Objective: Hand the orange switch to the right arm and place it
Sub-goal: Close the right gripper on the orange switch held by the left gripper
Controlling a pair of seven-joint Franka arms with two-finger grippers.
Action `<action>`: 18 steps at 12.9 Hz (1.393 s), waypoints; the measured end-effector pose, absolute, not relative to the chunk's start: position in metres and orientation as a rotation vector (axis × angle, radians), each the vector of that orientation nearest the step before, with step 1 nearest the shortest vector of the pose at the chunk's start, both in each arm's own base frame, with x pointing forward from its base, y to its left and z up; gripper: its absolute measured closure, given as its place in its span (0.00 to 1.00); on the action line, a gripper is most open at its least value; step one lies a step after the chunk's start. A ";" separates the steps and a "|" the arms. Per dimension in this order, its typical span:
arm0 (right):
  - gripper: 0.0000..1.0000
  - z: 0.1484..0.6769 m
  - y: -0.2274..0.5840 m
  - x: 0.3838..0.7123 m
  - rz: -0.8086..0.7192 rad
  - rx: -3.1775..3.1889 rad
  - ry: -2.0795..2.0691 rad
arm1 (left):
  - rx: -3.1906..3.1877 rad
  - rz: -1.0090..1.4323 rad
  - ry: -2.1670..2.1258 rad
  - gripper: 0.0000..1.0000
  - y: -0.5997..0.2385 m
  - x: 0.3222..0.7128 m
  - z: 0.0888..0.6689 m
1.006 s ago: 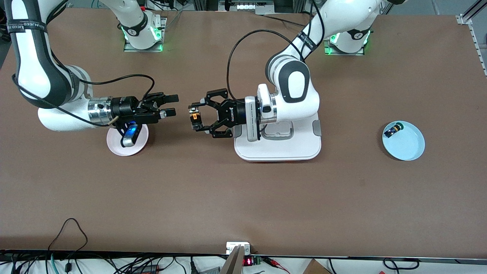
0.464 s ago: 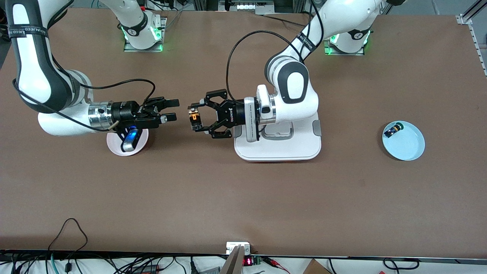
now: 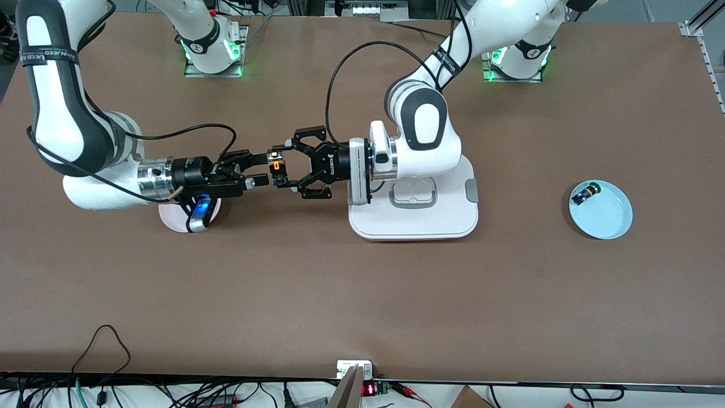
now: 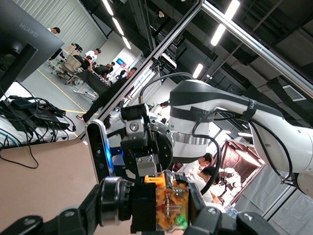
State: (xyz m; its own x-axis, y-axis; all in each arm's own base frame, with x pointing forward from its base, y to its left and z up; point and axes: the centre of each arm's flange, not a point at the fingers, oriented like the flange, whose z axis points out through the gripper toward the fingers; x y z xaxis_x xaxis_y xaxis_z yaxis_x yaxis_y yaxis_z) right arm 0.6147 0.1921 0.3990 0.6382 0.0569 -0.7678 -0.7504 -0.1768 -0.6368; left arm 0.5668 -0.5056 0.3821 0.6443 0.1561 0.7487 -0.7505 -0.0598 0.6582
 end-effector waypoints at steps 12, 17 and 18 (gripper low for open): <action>0.00 0.385 0.204 0.615 0.824 -1.601 0.587 | 1.468 0.795 -0.537 0.28 -0.508 0.568 0.369; 0.08 0.382 0.203 0.617 0.805 -1.605 0.564 | 1.467 0.796 -0.537 0.28 -0.508 0.568 0.370; 0.17 0.383 0.204 0.616 0.796 -1.607 0.539 | 1.468 0.796 -0.537 0.28 -0.508 0.569 0.369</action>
State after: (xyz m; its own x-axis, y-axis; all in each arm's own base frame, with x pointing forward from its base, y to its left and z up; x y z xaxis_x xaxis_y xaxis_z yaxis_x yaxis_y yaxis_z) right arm 0.6159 0.2042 0.3834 0.6580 0.0859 -0.7481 -0.7263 -0.1901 -0.6606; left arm 0.5686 -0.5081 0.3694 0.6454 0.1432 0.7503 -0.7494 -0.0715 0.6582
